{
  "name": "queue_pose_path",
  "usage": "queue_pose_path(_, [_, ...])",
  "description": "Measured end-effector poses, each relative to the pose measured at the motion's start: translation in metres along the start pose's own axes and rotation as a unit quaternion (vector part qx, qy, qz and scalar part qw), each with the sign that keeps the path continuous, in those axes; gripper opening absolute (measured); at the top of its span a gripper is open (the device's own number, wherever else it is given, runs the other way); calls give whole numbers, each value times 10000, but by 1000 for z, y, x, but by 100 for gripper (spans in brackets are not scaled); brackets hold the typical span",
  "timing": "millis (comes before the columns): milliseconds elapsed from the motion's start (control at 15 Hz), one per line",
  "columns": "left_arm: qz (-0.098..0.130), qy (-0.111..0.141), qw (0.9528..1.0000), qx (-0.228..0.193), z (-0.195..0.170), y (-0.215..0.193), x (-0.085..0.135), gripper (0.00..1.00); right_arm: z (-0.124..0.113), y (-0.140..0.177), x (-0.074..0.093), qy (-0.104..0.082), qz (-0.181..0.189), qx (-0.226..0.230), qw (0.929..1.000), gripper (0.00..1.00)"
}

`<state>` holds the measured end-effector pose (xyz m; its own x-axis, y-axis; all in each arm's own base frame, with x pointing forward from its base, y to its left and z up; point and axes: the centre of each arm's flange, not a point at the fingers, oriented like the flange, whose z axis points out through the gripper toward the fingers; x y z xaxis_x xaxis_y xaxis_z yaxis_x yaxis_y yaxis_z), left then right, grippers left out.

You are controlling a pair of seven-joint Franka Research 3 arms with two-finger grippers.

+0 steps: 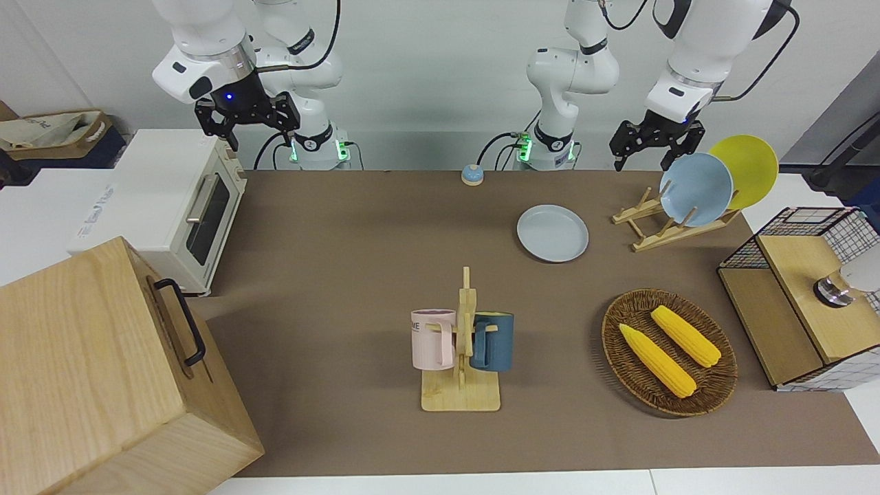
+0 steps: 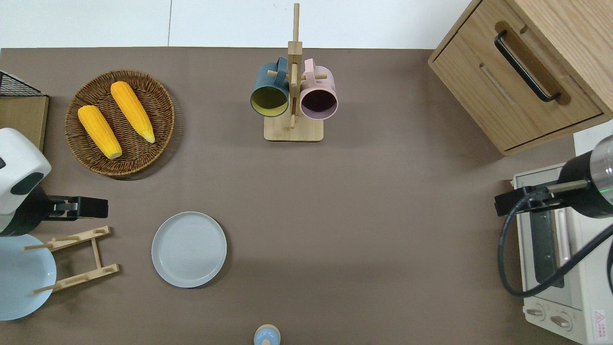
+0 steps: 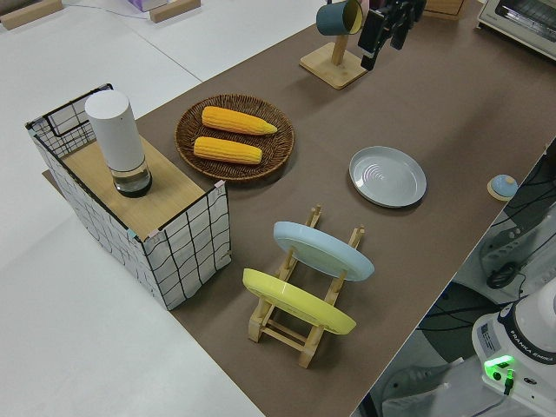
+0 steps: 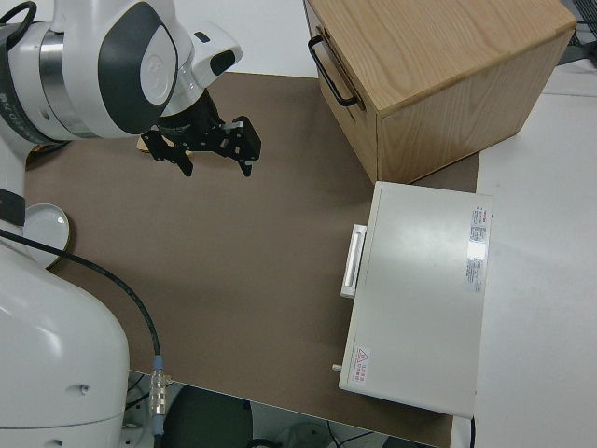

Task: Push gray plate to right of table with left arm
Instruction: 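Move the left gripper down beside the gray plate's near edge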

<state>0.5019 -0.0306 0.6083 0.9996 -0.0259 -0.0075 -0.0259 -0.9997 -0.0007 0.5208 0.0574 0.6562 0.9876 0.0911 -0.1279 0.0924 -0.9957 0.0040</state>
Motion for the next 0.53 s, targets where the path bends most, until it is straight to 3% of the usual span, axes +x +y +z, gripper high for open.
queue_pose_path(267, [-209,-199,9996,20,19,1,-1,100,0,0,0,0,0,0,10000,99])
queue_pose_path(533, [-239,-376,9990,32,39,1,-5,100,0,0,0,0,0,0,10000,99])
